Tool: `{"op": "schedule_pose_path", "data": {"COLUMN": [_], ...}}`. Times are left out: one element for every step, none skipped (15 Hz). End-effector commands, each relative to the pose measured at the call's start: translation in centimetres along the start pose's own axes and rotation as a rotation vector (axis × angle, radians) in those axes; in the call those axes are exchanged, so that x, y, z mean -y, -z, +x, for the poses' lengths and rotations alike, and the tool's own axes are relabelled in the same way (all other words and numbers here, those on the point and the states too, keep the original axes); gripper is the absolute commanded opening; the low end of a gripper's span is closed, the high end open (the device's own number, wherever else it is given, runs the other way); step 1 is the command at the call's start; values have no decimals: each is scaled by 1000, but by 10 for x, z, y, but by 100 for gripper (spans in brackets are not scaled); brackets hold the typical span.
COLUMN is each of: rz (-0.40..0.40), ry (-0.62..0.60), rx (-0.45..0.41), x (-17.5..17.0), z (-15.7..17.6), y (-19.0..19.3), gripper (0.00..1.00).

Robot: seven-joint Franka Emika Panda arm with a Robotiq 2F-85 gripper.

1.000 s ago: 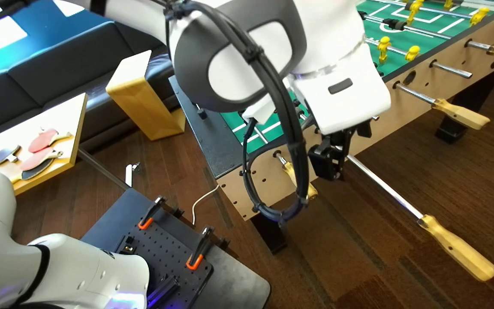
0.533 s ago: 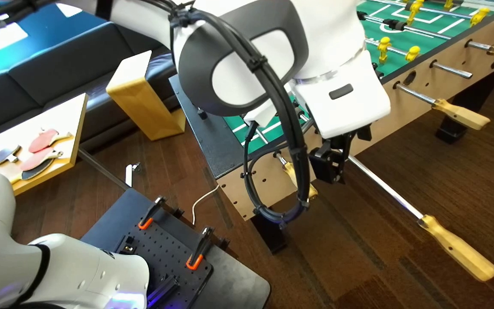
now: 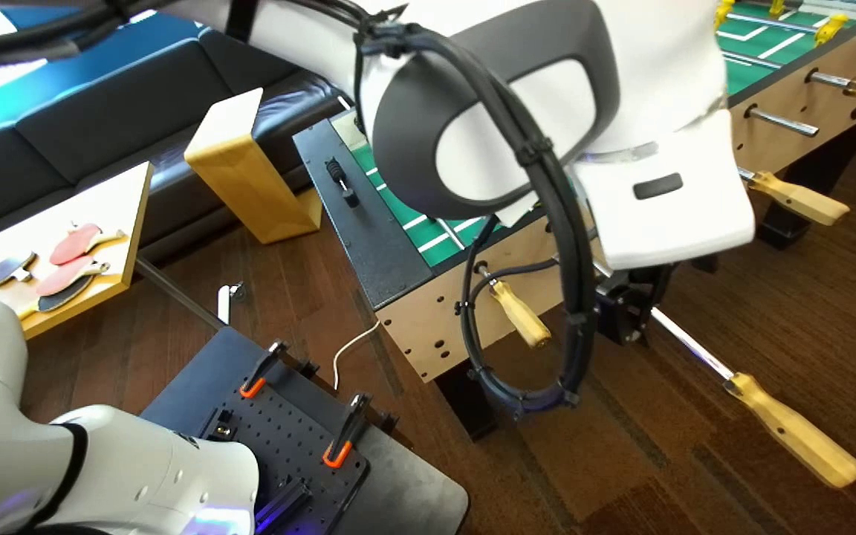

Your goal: Push in the second rod from the left of the football table.

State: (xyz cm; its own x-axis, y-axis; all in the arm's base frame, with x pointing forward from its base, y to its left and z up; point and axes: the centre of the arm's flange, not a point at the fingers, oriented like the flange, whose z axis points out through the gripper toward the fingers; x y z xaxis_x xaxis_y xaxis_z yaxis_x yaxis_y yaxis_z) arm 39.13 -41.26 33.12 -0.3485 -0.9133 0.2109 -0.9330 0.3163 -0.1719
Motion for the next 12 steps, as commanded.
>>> {"op": "schedule_pose_path", "data": {"rz": [-36,-46,-50,-59,-62,-69,-72,-78,-86,-95,-105,-114], "ry": [-127,-141,-157,-179,-201,-217,-225,-229,-234,-235,-239,-233], "rx": [-30,-13,12,35,51,75,95,116,133,148,157,164], "x": [24,28,31,35,36,37,38,37,37,37,36,36], "z": [28,35,40,45,49,54,59,64,69,75,80,84], "y": [-30,-41,-53,-65,-76,-87,-97,-108,-116,-124,-130,-135], "gripper": [100,100,100,100,100,100,100,100,100,100,100,100]}}
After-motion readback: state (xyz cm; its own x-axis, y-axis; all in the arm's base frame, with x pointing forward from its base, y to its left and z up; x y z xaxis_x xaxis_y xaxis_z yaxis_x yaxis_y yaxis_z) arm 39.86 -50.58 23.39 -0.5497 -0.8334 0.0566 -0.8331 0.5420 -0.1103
